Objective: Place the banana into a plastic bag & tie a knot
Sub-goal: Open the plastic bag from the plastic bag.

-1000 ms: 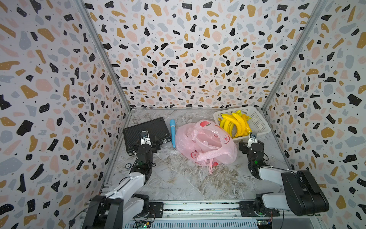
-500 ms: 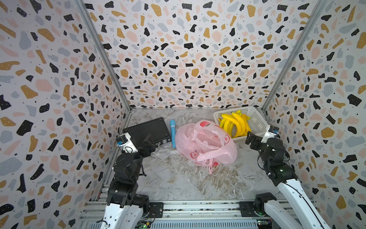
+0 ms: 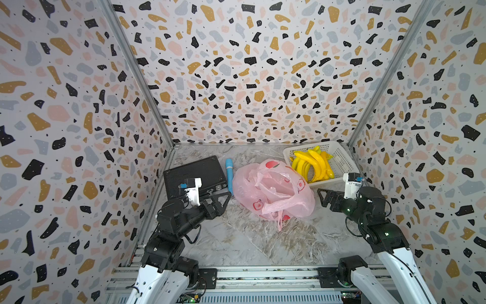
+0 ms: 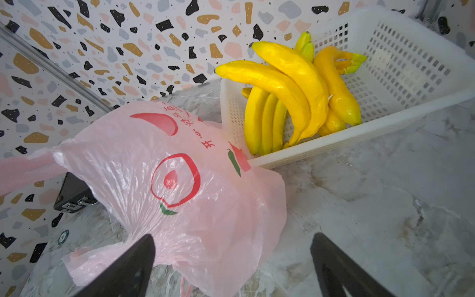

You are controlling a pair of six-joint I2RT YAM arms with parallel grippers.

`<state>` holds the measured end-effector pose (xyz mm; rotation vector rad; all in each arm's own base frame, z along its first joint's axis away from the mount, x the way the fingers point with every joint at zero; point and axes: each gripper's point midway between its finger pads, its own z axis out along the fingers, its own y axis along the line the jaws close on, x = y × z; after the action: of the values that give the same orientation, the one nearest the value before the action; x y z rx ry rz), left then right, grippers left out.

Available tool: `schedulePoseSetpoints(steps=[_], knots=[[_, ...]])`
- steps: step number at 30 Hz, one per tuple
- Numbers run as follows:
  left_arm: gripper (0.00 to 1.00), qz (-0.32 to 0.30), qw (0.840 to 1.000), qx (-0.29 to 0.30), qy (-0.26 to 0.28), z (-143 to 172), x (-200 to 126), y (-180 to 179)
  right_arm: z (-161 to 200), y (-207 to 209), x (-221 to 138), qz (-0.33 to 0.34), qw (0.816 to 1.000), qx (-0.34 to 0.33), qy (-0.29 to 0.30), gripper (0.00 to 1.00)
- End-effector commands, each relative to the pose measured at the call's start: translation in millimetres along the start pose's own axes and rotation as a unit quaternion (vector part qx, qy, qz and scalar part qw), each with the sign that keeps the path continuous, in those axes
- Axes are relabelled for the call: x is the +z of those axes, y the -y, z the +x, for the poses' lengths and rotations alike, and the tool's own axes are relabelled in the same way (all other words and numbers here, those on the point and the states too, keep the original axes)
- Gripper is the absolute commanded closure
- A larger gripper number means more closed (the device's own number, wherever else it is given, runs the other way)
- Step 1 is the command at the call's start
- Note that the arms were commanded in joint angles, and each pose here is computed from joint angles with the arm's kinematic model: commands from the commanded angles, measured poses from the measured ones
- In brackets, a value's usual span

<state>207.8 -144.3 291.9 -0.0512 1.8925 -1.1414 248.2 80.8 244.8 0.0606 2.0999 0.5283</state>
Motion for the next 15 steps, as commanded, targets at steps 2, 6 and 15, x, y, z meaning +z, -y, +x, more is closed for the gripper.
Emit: schedulePoseSetpoints(steps=[2,6,15], knots=[[0.01,0.043,0.998,0.045,-0.009,6,8,24,5,-3,1,-0.006,1.0,-0.001,-0.026,0.02],[0.0,0.002,0.994,0.109,-0.019,20,24,21,9,2,8,0.007,0.999,0.006,-0.044,0.0],[0.0,-0.065,0.96,0.271,0.023,29,66,18,10,18,8,0.056,0.997,0.004,-0.053,0.0]])
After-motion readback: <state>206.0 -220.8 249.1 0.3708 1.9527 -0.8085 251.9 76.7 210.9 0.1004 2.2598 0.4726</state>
